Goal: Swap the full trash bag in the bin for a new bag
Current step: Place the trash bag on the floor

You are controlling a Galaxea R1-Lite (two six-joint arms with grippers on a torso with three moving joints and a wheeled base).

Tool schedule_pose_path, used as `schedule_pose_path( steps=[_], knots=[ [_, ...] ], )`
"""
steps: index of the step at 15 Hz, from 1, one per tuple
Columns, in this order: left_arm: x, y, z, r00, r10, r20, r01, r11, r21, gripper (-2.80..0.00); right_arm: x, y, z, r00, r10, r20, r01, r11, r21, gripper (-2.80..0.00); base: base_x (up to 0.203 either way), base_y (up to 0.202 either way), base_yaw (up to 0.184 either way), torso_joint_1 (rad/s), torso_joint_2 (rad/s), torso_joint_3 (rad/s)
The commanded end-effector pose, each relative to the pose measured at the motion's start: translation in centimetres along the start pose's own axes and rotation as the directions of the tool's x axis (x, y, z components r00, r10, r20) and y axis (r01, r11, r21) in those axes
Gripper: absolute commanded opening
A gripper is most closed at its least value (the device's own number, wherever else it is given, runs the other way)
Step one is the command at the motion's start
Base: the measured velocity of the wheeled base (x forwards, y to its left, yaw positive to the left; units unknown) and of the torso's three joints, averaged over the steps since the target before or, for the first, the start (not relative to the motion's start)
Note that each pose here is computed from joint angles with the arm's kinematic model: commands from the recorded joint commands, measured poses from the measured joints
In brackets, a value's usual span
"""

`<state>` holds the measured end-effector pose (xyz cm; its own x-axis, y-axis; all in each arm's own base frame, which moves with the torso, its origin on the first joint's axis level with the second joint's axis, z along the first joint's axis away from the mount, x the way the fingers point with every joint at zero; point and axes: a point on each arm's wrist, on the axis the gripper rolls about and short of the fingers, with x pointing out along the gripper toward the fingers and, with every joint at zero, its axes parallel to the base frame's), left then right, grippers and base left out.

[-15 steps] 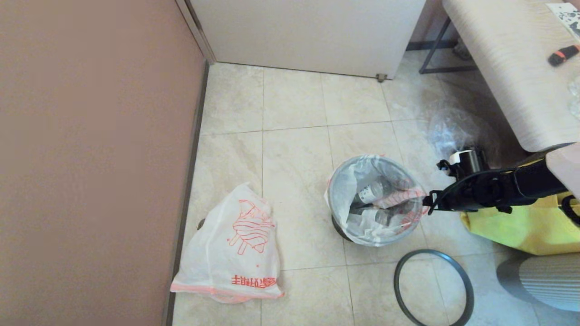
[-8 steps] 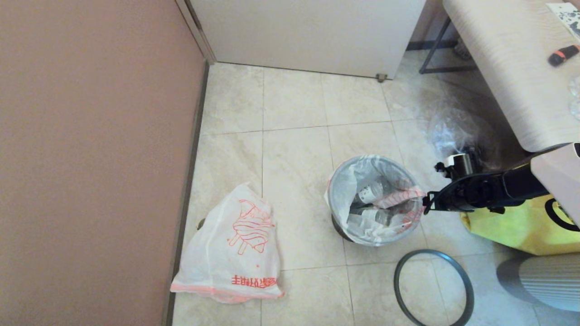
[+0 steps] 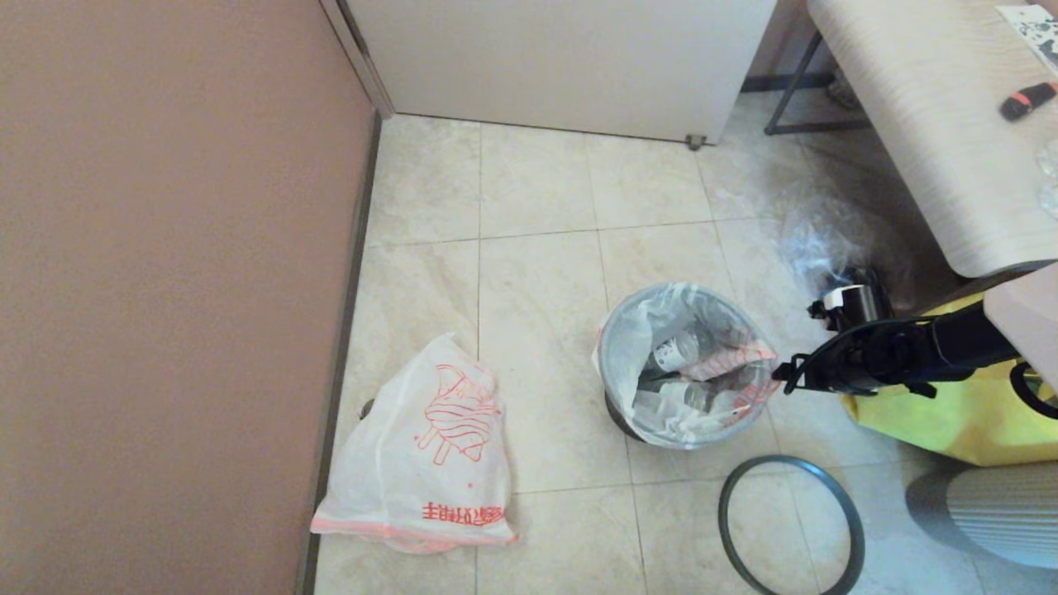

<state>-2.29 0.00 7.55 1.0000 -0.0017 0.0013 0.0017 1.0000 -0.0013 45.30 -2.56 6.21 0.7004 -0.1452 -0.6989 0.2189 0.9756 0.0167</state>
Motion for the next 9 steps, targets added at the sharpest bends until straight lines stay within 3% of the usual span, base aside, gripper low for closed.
schedule_pose_path(
  steps=[1,4,9],
  knots=[
    [0.0,0.0,0.0,1.0,0.002,-0.001,-0.002,1.0,0.0,-2.8,0.1,-0.2,-0.1,1.0,0.0,-0.004,0.0,1.0,0.011,0.0,0.0,0.0,0.0,0.0,0.0,0.0],
    [0.0,0.0,0.0,1.0,0.0,-0.001,0.0,1.0,0.0,-2.8,-1.6,-0.2,0.6,0.996,0.086,0.003,-0.086,0.993,0.078,0.0,0.0,0.0,0.0,0.0,0.0,0.0],
    [0.0,0.0,0.0,1.0,0.0,-0.001,0.0,1.0,0.0,-2.8,-2.0,-1.4,-0.8,0.994,0.1,-0.044,-0.095,0.99,0.1,0.0,0.0,0.0,0.0,0.0,0.0,0.0]
  ],
)
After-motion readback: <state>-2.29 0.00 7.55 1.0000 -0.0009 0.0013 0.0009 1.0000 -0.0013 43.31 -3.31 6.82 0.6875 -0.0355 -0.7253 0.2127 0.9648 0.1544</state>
